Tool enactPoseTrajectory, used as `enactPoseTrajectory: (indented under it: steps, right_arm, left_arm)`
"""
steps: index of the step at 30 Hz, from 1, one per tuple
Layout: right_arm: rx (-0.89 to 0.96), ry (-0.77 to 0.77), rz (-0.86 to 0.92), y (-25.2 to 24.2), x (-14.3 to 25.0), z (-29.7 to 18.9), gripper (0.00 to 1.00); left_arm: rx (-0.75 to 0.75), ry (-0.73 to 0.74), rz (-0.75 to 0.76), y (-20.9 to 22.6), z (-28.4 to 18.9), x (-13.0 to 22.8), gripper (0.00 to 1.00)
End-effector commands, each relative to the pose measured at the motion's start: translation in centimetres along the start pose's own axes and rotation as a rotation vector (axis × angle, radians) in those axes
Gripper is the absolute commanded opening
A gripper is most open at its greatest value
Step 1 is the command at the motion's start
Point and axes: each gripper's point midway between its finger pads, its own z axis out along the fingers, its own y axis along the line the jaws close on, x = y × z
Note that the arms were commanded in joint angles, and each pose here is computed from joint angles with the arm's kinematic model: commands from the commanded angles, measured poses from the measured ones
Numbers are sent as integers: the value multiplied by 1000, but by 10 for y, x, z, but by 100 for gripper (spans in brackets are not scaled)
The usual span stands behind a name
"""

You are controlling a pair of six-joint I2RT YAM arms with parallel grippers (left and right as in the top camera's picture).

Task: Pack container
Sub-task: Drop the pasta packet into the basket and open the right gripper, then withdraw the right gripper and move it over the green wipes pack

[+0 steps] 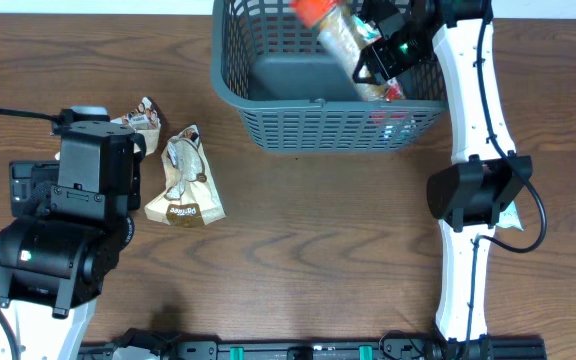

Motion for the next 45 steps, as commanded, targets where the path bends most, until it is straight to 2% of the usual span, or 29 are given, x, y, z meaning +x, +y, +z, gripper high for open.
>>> enactPoseTrajectory:
  steps: [1,6,10,19,25,31,39,45]
  right_arm:
    - [9,-33,-4,3,-5,-15,99]
    - [-13,-89,-16,11,-16,-29,99]
    - [16,-161,-31,17,-28,-57,99]
    - [138,-440,-120,52,-51,-188,99]
    - [228,-589,-168,99,-15,-294,99]
    - [372,-737,-206,137,28,-378,99]
    - [642,-706,36,106,75,-412,99]
    - [664,-698,73,101,79,-413,99]
  left_arm:
    - [-19,-5,-15,6,-2,-2,98]
    - [-19,-5,-15,6,-2,-2,99]
    - [-19,-5,-15,6,-2,-2,99]
    - [-19,-5,-14,6,-2,-2,99]
    - [-19,-5,-15,6,-2,-2,99]
    - [-19,-5,-15,6,-2,-2,99]
    - [-19,-5,-15,6,-2,-2,99]
    - [-19,-5,-15,6,-2,-2,99]
